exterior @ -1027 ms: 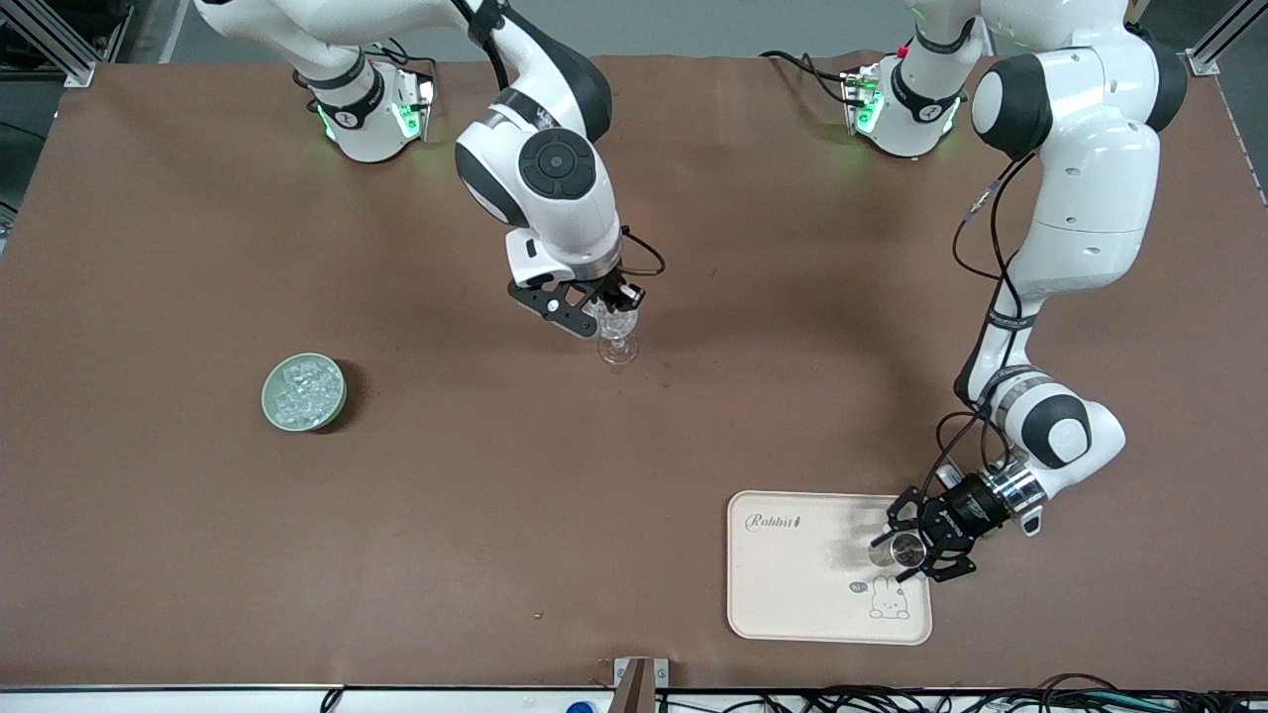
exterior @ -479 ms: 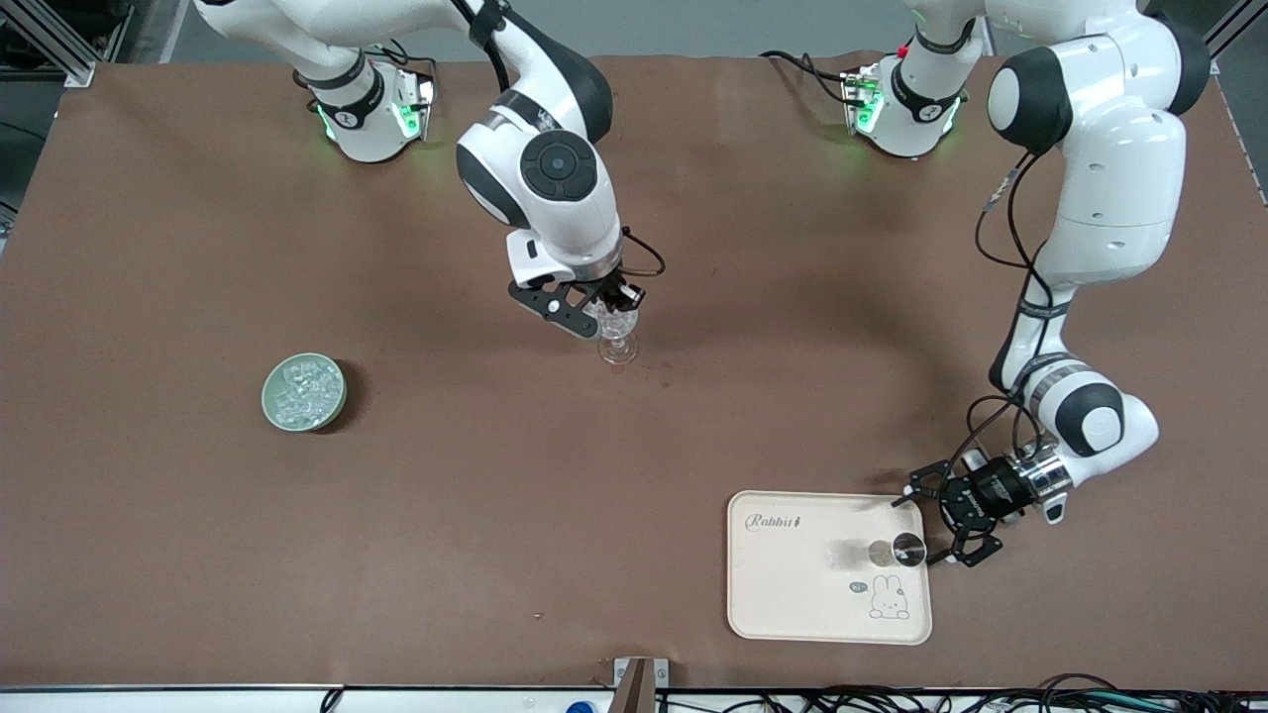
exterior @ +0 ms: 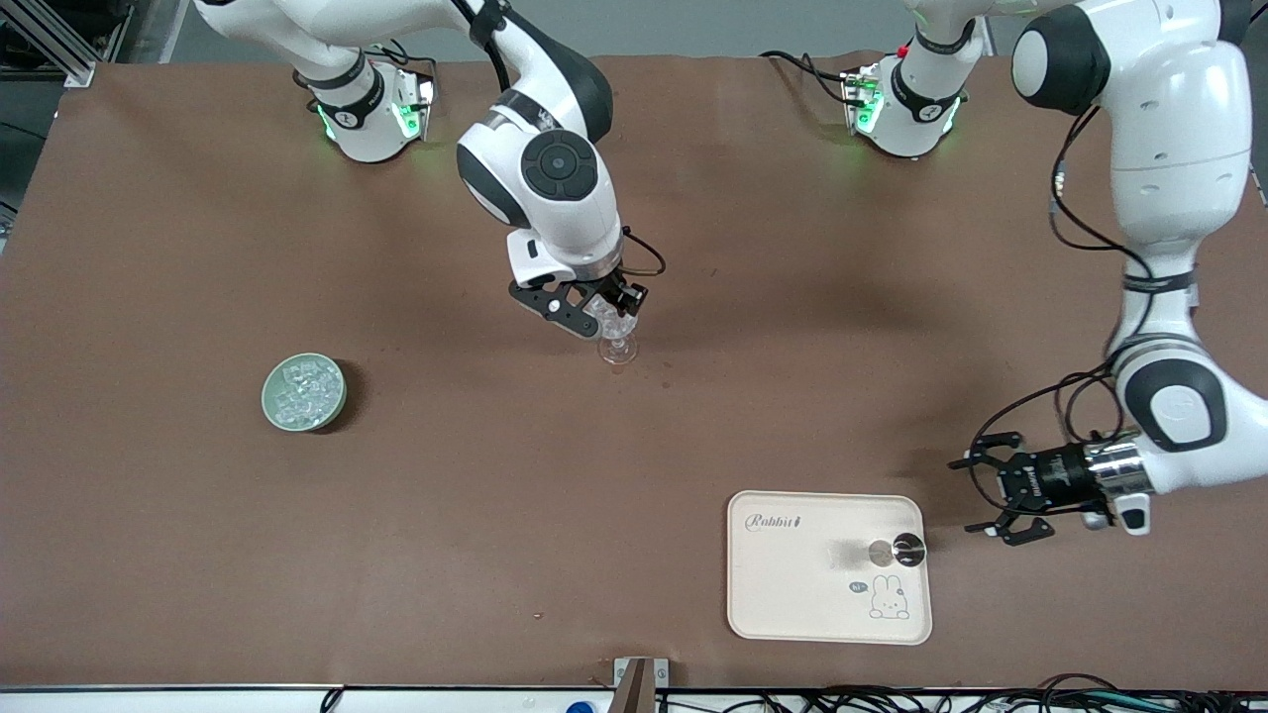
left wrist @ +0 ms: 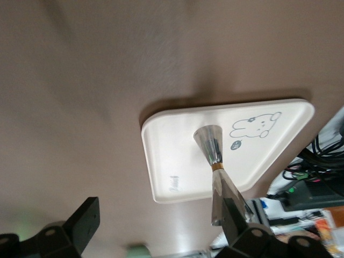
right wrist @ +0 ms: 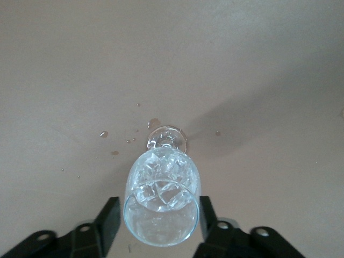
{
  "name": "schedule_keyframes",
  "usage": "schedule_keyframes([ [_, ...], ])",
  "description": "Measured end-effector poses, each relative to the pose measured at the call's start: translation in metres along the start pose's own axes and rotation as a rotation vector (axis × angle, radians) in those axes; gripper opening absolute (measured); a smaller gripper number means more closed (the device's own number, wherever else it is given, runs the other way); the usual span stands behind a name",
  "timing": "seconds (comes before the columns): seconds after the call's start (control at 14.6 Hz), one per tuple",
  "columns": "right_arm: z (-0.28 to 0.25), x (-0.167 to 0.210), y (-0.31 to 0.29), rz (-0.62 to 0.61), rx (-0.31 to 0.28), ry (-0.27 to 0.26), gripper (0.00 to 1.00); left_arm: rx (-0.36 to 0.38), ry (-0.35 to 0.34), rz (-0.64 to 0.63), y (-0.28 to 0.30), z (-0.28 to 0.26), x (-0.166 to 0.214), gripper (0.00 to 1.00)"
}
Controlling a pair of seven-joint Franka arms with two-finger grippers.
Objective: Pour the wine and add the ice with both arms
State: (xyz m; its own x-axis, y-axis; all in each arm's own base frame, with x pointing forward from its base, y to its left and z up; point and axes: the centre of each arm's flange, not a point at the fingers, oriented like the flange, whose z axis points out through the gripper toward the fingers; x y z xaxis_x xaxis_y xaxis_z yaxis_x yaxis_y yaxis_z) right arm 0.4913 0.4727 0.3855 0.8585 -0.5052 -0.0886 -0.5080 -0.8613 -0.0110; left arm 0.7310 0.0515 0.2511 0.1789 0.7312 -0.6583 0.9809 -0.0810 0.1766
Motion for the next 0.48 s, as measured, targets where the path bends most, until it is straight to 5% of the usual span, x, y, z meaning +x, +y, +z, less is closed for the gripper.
schedule_keyframes([
  [0.21, -0.023, 0.013, -0.001, 0.007, 0.038, 0.026, 1.00, 0.014, 0.171, 0.156, 0.029, -0.038, -0.027, 1.00],
  [0.48, -0.110, 0.061, 0.034, -0.009, 0.070, 0.141, 1.00, -0.122, 0.269, 0.258, 0.051, -0.105, -0.047, 1.00],
])
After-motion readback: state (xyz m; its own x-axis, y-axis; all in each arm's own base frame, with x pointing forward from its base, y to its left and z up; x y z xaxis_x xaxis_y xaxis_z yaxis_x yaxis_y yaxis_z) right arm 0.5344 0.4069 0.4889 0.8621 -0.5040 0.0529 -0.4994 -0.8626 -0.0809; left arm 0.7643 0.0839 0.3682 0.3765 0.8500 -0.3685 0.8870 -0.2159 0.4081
